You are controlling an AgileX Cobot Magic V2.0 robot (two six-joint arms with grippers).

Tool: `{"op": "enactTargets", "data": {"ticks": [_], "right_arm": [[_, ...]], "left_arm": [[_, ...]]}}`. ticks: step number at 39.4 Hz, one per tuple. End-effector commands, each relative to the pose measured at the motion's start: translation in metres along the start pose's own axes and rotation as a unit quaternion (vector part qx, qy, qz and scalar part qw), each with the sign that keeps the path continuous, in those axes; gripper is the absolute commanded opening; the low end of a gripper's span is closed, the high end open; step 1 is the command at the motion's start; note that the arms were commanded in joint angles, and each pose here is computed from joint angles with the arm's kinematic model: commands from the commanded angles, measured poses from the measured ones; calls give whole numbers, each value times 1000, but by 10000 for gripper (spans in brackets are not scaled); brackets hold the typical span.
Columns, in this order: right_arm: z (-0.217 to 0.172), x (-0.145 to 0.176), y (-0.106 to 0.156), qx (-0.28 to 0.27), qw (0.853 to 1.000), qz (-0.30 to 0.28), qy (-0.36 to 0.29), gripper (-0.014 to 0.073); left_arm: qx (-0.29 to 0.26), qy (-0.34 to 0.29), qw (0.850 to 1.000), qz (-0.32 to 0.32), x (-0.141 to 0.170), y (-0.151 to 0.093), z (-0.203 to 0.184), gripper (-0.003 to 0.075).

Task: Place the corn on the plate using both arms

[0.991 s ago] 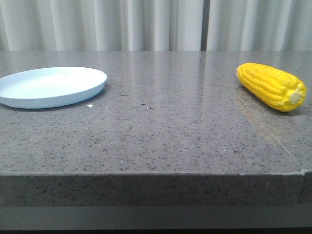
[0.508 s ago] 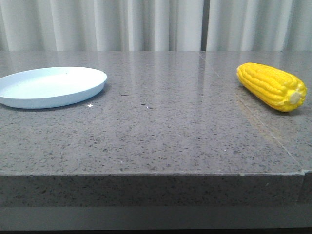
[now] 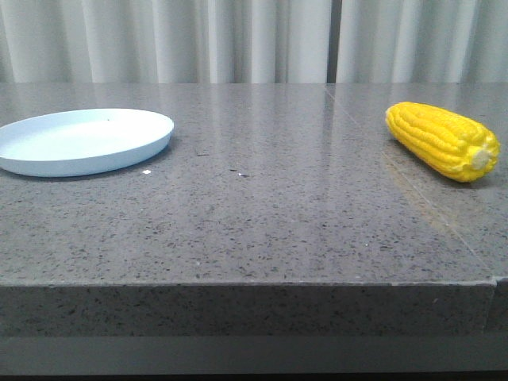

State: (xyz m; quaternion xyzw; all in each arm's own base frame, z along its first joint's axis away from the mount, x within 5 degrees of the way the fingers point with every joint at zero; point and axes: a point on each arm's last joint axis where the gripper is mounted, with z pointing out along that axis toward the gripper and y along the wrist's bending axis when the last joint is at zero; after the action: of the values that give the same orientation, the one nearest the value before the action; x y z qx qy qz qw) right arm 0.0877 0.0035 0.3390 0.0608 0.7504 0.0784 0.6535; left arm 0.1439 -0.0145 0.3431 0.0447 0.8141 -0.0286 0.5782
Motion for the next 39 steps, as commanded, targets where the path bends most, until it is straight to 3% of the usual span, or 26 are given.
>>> {"op": "enactTargets", "data": {"ticks": [1, 6, 13, 19, 28, 39], "right_arm": [[-2, -19, 2, -2, 998, -5, -55, 640], [-2, -19, 2, -2, 998, -5, -55, 640], [-2, -19, 2, -2, 998, -5, -55, 640], [-2, -19, 2, -2, 998, -5, -55, 640], [-2, -19, 2, -2, 998, -5, -55, 640], [-2, -19, 2, -2, 998, -5, -55, 640]], "left_arm": [[13, 4, 1000, 3, -25, -4, 15, 616], [19, 84, 996, 5, -40, -6, 43, 616], [22, 212, 977, 5, -50, -8, 94, 616], [25, 276, 961, 2, -52, -10, 138, 616], [25, 335, 942, 0, -41, -12, 192, 616], [27, 361, 932, -5, -24, -13, 219, 606]]}}
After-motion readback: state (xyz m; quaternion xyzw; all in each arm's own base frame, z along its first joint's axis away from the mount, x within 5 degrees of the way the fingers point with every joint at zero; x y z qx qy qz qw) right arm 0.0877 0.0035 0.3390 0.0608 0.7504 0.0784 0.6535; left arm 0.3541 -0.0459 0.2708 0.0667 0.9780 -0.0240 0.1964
